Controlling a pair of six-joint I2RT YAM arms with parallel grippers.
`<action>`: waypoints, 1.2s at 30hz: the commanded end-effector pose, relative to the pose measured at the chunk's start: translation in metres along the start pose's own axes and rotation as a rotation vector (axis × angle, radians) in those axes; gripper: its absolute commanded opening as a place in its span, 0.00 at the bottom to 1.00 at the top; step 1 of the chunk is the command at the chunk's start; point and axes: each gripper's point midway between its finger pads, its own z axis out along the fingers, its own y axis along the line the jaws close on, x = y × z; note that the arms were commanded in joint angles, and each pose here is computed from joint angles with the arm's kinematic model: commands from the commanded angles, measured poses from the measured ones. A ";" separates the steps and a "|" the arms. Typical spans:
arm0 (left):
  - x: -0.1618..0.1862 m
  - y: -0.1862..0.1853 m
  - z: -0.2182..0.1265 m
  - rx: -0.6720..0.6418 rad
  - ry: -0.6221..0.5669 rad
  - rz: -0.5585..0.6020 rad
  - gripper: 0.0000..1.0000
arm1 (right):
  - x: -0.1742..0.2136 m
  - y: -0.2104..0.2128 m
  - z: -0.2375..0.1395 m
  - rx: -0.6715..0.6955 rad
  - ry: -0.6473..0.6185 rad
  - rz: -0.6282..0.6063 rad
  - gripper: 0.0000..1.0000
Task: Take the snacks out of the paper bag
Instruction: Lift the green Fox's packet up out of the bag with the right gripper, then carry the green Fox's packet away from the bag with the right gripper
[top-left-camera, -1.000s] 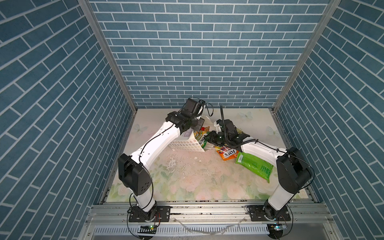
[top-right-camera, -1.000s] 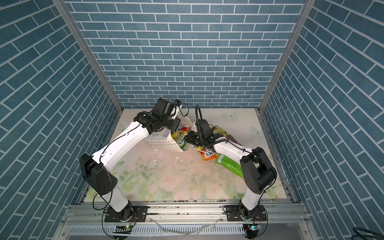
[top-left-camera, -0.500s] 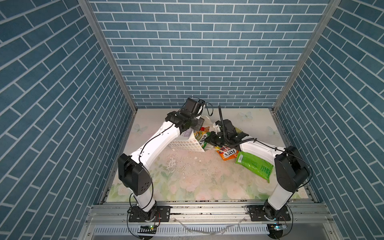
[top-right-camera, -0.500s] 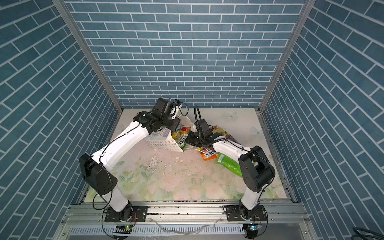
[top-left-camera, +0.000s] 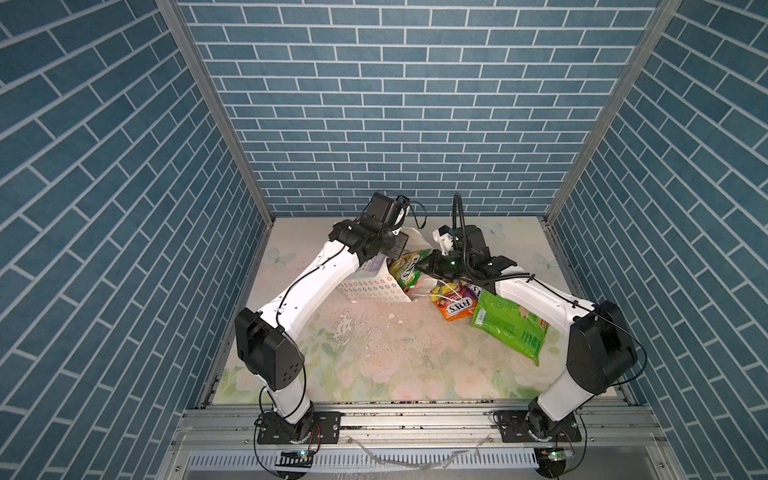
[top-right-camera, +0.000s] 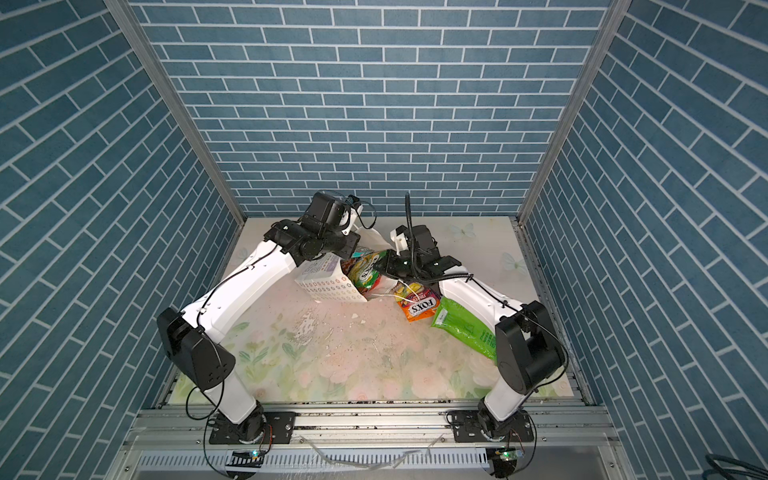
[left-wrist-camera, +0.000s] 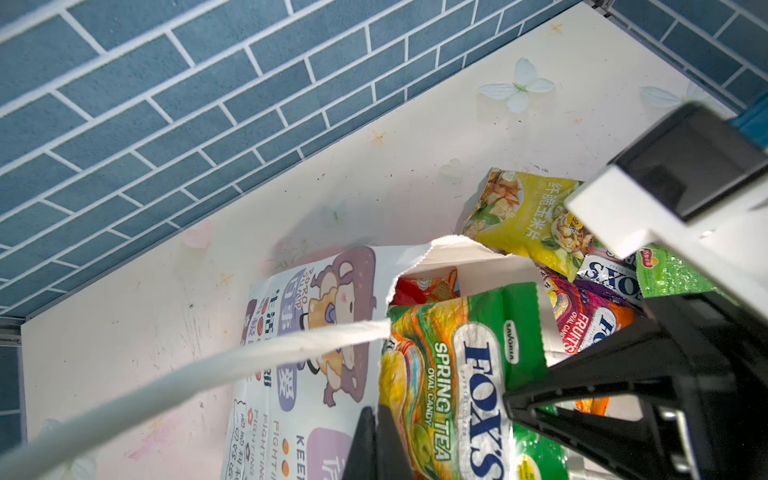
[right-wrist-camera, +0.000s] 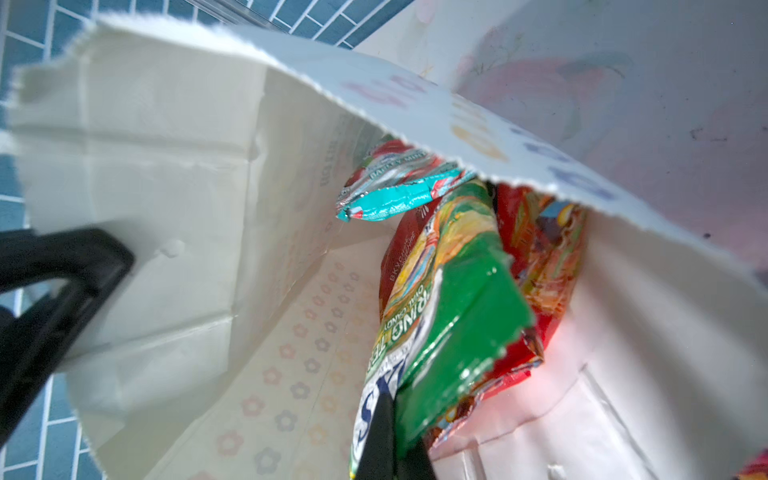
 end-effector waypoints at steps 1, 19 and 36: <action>-0.028 0.005 -0.014 -0.006 -0.092 -0.005 0.00 | -0.011 0.028 -0.024 -0.079 -0.015 -0.111 0.00; -0.020 0.008 -0.009 -0.027 -0.072 -0.004 0.00 | -0.028 0.076 -0.079 -0.243 -0.039 -0.288 0.00; -0.014 0.015 -0.010 -0.063 -0.065 0.015 0.00 | -0.062 0.101 -0.173 -0.241 -0.241 -0.384 0.00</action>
